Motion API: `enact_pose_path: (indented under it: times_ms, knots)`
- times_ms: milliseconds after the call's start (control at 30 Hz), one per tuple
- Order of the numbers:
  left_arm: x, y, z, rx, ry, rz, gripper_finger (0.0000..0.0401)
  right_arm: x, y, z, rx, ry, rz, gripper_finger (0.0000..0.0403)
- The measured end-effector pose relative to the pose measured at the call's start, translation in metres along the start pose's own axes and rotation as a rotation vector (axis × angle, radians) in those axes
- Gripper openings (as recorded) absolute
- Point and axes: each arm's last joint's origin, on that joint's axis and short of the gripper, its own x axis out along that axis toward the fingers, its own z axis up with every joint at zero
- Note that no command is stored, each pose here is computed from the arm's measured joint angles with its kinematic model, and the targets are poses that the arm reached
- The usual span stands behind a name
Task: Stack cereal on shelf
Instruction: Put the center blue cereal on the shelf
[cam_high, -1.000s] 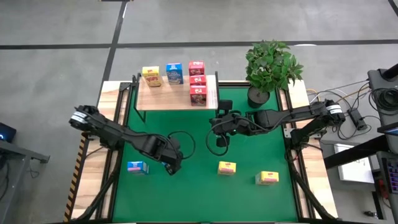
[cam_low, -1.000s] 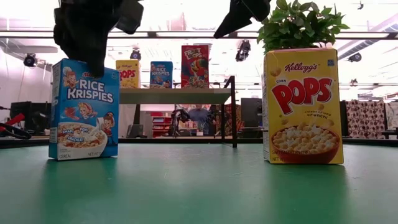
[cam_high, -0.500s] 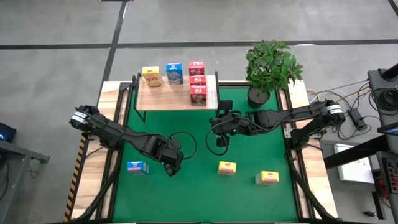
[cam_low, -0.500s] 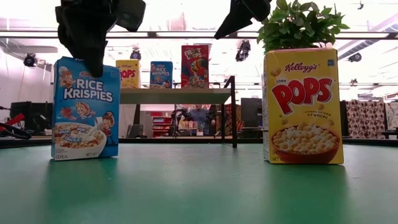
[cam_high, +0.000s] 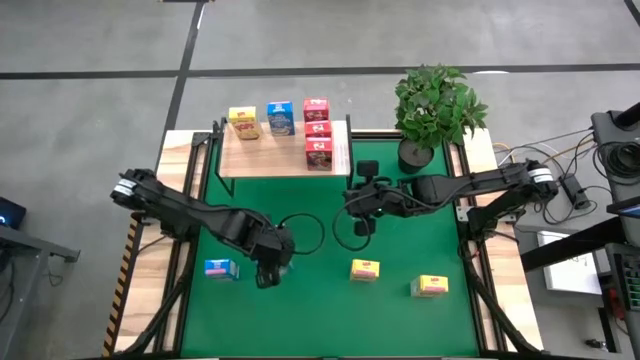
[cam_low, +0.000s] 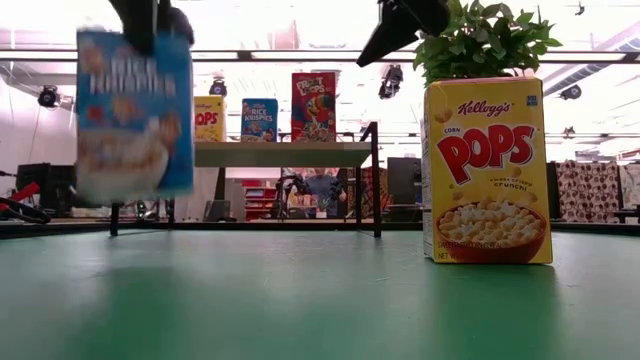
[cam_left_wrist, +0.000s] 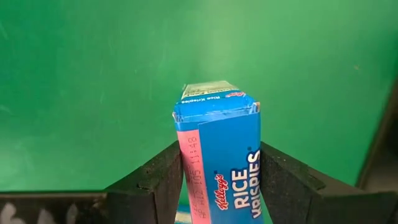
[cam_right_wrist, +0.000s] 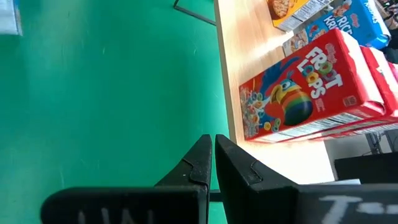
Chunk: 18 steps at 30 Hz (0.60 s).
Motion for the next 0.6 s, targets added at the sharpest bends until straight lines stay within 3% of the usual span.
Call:
enact_pose_path:
  times_ms: [133,267,367,600]
  knots:
    - [-0.033,-0.001,0.005,0.127,-0.018,0.008,0.0171,-0.002,0.000,-0.003,-0.003,0.026,0.008,0.0012]
    - [-0.061,0.003,0.008,0.258,-0.085,0.127,0.0171,-0.004,0.000,-0.006,0.021,0.049,0.018,0.0012]
    - [-0.078,0.010,0.012,0.317,-0.141,0.243,0.0171,-0.004,0.001,-0.008,0.038,0.065,0.026,0.0012]
    - [-0.106,0.030,0.028,0.409,-0.221,0.330,0.0171,0.000,0.005,-0.016,0.042,0.093,0.032,0.0012]
